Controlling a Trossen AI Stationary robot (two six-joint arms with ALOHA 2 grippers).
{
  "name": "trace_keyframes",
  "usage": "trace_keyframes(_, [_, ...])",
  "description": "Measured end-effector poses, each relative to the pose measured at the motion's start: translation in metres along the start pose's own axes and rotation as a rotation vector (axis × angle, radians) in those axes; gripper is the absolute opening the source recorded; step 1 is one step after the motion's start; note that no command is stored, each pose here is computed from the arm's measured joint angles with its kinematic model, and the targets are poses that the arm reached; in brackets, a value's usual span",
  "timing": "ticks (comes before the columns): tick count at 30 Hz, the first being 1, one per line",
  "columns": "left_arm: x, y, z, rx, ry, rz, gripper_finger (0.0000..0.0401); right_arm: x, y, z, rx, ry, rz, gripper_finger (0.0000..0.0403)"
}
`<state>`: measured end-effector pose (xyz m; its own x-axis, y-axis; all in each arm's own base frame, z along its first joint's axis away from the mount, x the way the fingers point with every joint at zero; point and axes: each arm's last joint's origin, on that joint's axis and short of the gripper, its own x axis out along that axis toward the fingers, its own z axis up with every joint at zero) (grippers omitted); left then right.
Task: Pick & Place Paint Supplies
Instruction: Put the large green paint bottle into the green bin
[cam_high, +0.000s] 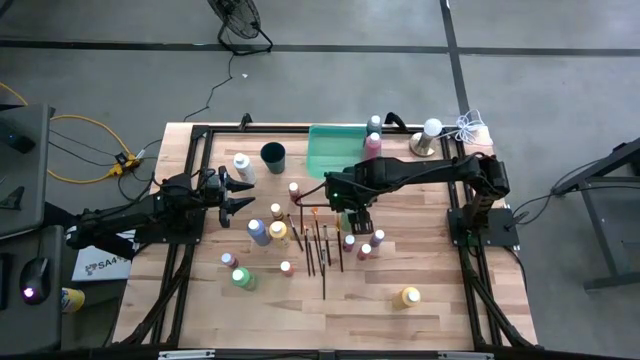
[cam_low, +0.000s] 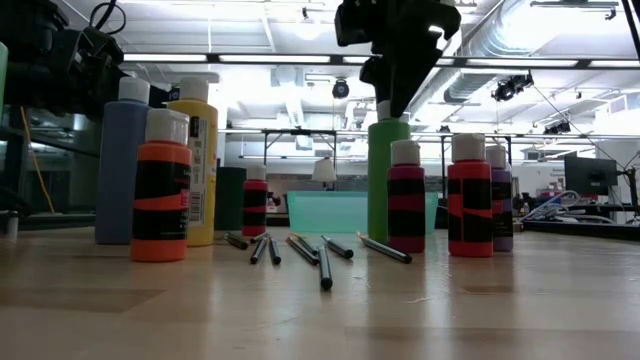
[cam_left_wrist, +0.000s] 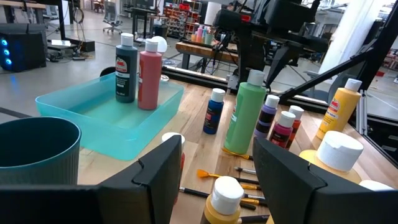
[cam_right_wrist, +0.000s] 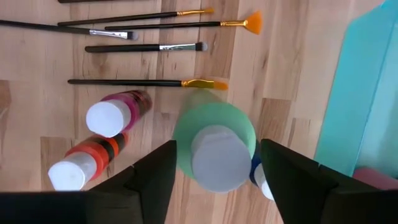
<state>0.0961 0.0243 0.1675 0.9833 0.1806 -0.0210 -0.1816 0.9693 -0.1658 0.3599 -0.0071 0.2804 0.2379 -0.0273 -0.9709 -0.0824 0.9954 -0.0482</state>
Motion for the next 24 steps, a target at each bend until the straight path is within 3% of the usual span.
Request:
trace_keyframes(10, [0.0,0.0,0.0,0.0,0.0,0.0,0.0194,0.0,0.001,0.0,0.001,-0.002,0.024,0.0115])
trace_keyframes(18, [0.0,0.0,0.0,0.0,-0.001,0.0,0.0194,-0.005,-0.001,0.0,0.082,-0.011,0.026,0.0115])
trace_keyframes(24, [0.0,0.0,0.0,0.0,0.0,0.0,0.0194,-0.031,-0.008,0.006,0.15,-0.093,0.015,0.0115])
